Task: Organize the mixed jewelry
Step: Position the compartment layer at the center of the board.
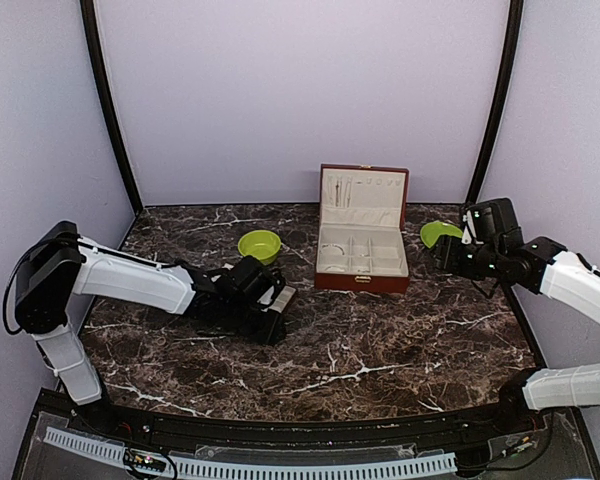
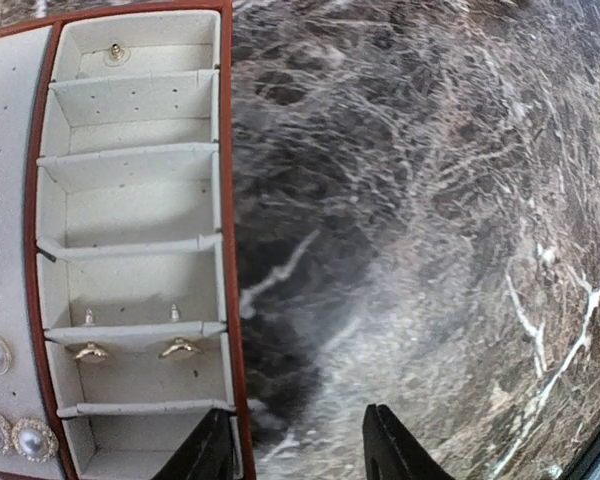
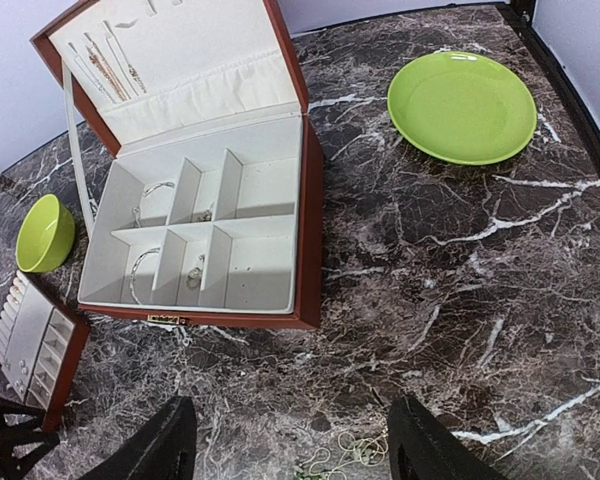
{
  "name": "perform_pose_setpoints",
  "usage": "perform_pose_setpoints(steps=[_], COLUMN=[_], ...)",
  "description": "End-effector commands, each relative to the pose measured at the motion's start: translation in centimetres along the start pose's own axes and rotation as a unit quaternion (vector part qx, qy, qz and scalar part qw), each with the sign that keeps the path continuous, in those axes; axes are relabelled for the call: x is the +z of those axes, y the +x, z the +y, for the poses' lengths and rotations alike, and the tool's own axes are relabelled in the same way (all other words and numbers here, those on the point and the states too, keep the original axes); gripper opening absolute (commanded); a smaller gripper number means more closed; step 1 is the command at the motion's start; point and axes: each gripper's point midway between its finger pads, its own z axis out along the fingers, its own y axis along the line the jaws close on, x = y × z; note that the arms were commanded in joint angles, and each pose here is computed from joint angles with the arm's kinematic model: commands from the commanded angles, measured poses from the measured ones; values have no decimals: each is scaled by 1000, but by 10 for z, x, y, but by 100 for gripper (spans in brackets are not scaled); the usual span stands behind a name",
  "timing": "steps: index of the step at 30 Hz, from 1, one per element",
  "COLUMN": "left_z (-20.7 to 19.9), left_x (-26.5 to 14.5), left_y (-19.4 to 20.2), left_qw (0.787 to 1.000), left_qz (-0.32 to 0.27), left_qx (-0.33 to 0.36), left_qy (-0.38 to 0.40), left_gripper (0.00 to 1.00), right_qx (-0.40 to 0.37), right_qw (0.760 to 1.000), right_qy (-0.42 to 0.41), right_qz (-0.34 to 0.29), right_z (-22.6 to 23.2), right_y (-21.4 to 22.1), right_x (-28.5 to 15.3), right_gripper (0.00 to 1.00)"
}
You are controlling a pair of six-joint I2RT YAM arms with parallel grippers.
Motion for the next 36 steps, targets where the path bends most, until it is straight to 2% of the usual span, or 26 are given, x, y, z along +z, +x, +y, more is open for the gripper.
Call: perform_pose_setpoints(steps=[1, 7, 14, 19, 23, 25, 29, 33, 36], left_z=[-32, -76, -97, -104, -100, -89, -44, 28, 67], left_x=[8, 6, 2, -19, -66, -88, -118, -124, -129], left_y=[20, 39, 54, 37, 11, 2, -1, 18, 25], left_qw=[999, 998, 998, 999, 998, 997, 995, 989, 981], left_qz=[18, 27, 28, 3, -54, -76, -83, -51, -44], left_qx=[-34, -32, -23, -12, -7, -8, -36, -105, -144], left_qy=[24, 50, 49, 45, 41, 23, -31, -95, -121], left_gripper=[47, 46, 46, 49, 57, 62, 66, 64, 60], right_qx=[3, 6, 7, 5, 3, 1, -1, -6, -11], right_qw=[1000, 1000, 1000, 1000, 1000, 1000, 999, 998, 998], right_qy=[8, 6, 3, 0, -8, -15, -33, -51, -60], right_qz=[-9, -14, -16, -18, -21, -22, -23, -20, -18], right_z=[-3, -2, -1, 1, 5, 8, 14, 20, 23], right_y=[-3, -5, -6, -8, -13, -14, -15, -13, -12], right_x=[-2, -2, -1, -5, -9, -11, -13, -13, -13], right_gripper=[66, 66, 66, 67, 68, 68, 69, 69, 69])
